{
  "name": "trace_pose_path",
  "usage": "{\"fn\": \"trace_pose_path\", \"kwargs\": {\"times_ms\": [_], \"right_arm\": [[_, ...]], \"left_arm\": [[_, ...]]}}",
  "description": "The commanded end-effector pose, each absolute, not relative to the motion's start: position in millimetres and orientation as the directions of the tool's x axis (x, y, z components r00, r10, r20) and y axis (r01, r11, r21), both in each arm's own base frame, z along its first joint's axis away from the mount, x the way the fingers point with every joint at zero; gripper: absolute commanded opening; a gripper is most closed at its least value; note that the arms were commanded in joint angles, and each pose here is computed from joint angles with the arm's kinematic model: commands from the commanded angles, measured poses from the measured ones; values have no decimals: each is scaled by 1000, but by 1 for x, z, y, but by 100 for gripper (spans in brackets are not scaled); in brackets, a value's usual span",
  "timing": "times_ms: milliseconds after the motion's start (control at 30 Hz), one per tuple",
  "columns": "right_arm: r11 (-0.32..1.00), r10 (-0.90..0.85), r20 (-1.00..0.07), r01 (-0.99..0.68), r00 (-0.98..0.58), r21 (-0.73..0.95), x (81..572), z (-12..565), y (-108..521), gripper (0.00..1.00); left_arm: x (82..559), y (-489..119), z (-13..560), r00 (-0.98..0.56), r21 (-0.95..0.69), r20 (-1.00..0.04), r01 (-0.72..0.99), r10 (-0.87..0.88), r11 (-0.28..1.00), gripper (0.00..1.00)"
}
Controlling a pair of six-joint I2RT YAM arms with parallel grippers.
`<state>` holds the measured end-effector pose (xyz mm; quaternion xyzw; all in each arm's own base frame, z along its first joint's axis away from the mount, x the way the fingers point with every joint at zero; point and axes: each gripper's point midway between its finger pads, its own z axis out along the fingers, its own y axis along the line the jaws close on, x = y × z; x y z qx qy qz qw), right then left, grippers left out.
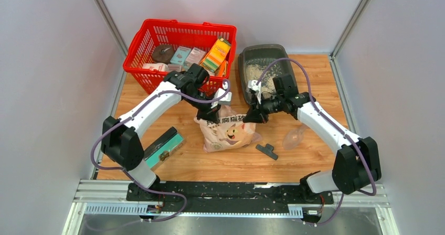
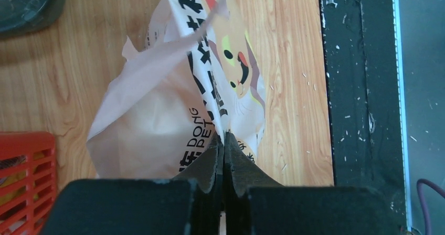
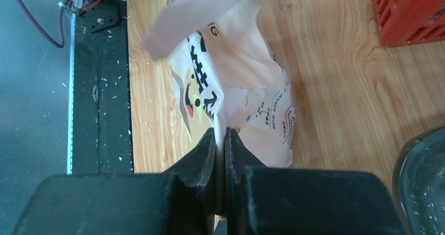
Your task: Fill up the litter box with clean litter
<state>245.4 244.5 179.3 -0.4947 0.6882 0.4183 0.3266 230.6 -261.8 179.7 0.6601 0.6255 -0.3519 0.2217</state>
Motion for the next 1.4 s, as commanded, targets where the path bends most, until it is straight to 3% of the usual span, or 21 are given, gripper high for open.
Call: {"fn": "trace_pose_path", "kwargs": {"times_ms": [0,67,133,267,367,667,767,900,967,1100,1200,1267,1300,1367], "right_arm": [[140,-341,-906,-966,-251,215,262,211,246,0],[136,-340,-906,-966,-253,218,263,210,247,0],[137,-340,-906,-966,-254,220,265,210,247,0],[138,-344,-904,-966,-255,220,265,211,247,0],[138,-347,-900,-963,-265,231,265,209,247,0],[154,-350,-893,-958,-281,241,267,208,247,0],[161,-354,-892,-958,-281,238,267,207,246,0],[170,-355,-894,-959,-275,227,267,210,245,0],[172,-355,-895,-960,-268,219,267,212,244,0],[177,-354,-896,-960,-268,217,266,212,243,0],[176,-349,-893,-956,-283,234,266,211,243,0],[169,-347,-893,-956,-285,239,266,210,243,0],[167,-346,-894,-956,-285,240,266,211,244,0],[165,-346,-893,-956,-288,244,267,210,244,0]], "left_arm": [[200,-237,216,4,-168,-727,969,687,-183,0],[199,-231,208,7,-184,-694,965,720,-186,14],[194,-224,199,23,-180,-680,964,733,-197,37],[205,-218,192,115,-41,-679,980,725,-193,50],[210,-215,186,169,24,-666,978,726,-206,52],[211,-215,163,177,2,-653,973,736,-232,52],[221,-211,158,179,32,-633,978,753,-205,43],[240,-204,163,93,27,-648,995,756,-99,8],[250,-196,169,5,-8,-665,1000,747,-14,0],[249,-184,171,-161,-118,-668,987,727,110,0],[232,-179,168,-218,-193,-661,974,718,118,0],[217,-179,168,-227,-233,-664,968,712,91,12],[214,-179,169,-232,-234,-671,968,704,96,29],[223,-187,178,-205,-185,-715,977,668,102,42]]}}
